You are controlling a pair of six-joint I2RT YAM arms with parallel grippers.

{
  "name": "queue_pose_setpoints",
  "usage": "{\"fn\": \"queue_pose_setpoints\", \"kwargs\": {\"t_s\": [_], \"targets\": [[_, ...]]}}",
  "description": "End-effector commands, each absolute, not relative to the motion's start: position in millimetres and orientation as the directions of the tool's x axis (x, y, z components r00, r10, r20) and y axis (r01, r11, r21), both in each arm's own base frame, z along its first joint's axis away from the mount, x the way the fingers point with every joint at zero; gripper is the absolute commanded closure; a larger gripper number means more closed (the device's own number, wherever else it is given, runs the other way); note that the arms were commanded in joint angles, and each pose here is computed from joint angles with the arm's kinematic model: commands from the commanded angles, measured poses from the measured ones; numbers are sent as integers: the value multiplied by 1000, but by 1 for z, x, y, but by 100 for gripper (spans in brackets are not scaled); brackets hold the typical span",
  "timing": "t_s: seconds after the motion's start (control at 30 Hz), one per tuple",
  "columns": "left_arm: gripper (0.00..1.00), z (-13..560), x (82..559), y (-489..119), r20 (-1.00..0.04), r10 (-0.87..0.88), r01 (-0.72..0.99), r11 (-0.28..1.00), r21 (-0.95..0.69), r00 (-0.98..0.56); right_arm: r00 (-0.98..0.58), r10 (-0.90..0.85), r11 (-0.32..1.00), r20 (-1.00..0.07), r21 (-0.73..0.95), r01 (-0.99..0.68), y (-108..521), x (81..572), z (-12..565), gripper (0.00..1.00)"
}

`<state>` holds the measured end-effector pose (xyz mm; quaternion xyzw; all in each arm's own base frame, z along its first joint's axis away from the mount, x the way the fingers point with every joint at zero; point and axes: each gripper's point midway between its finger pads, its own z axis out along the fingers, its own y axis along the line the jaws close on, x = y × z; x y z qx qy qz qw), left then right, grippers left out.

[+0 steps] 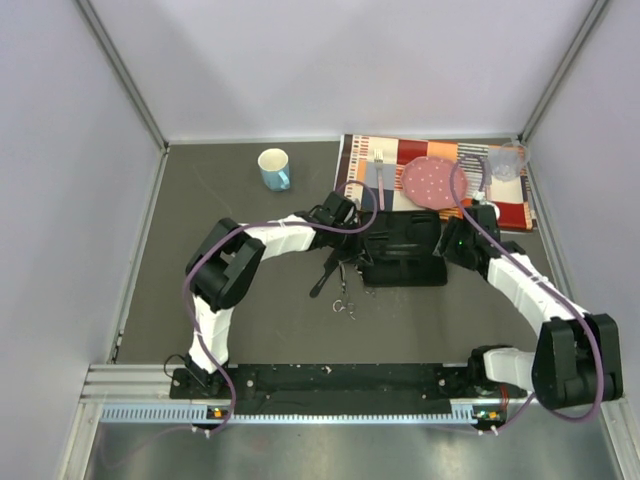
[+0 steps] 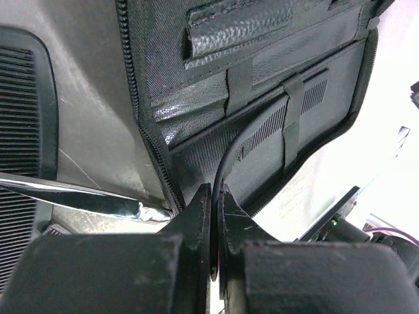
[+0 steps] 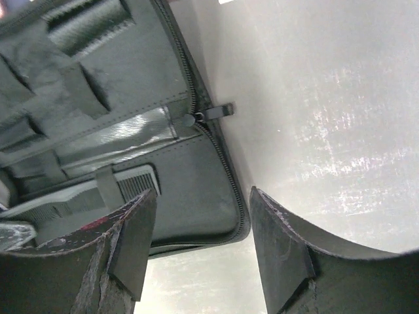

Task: Sort the hair-cutting tools
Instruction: Place the comb in the hairdressing tool bag.

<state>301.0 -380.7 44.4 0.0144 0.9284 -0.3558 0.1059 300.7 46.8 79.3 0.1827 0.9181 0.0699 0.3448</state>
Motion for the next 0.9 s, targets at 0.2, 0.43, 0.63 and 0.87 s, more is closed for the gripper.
{"fn": "queue_pose_setpoints", "kwargs": {"t_s": [0.2,0.43,0.63,0.87], "targets": [[100,2,290,-374,-134,-26,60,797,-601,-991,-805,364,931,-468,185,314,51,292,30,51],[100,-5,288,-380,-103,-21,48,780,-624,-994,-821,398,916,-410,220,334,59,284,8,71],[100,4,290,-386,-113,-20,57,768,-638,-993,-822,412,909,-393,232,345,62,282,2,74],[88,-2,287,-391,-102,-7,60,770,-635,-995,-818,421,905,-392,239,351,63,284,2,74]]}}
